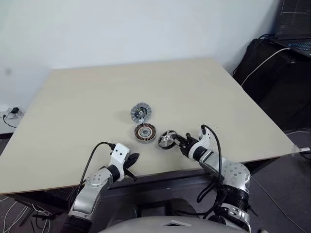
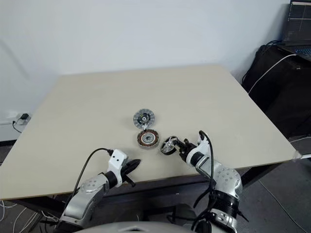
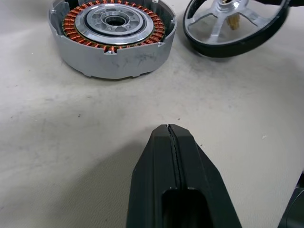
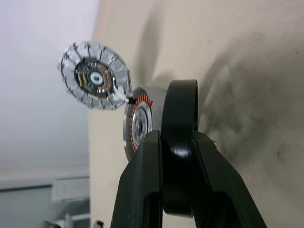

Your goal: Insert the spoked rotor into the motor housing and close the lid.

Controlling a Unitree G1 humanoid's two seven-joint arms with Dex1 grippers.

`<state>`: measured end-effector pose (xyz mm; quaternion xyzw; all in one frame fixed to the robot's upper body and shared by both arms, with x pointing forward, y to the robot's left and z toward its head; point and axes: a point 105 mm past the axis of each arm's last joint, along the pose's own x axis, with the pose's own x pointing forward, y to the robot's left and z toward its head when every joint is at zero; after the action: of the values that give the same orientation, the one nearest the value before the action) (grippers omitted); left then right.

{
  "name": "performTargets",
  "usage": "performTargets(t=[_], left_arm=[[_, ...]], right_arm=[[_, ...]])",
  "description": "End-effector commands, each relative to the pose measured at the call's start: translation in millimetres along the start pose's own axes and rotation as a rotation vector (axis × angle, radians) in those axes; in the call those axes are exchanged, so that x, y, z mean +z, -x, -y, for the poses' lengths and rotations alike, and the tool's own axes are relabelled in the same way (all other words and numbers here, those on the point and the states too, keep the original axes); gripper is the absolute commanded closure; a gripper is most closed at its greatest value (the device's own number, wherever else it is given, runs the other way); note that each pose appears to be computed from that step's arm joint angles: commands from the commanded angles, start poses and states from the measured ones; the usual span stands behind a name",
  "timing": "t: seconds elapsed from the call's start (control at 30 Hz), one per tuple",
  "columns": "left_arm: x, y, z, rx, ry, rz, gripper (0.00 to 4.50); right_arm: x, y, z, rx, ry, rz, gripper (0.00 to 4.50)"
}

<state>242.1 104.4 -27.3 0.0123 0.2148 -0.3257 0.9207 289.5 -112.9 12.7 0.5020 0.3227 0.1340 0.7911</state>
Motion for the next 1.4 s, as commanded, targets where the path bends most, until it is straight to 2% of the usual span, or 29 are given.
performTargets(t=[0.03,0.27,0.47,0.7,0.97,1.4], left_arm=[[12,0,-1,0.000,-0.015,0.045,4.50],[11,1,1,-0.002,-0.012,0.040,4.50],[11,4,-1,0.008,-0.012,0.042,4.50],[11,8,-3,0.027,-0.010,0.044,4.50],[10,12,-5,0.046,-0.006,0.043,4.50],[12,13,-5,0.048,-0.007,0.044,4.50]], right_arm=[[3,2,-30,0.097,0.028,0.068,4.13],[10,-6,-80,0.271,0.026,0.106,4.13],[2,-27,-99,0.337,0.000,0.067,4.13],[-19,-59,-96,0.330,-0.036,-0.045,4.13],[-37,-77,-99,0.349,-0.025,-0.106,4.13],[-33,-88,-83,0.307,-0.027,-0.086,4.13]])
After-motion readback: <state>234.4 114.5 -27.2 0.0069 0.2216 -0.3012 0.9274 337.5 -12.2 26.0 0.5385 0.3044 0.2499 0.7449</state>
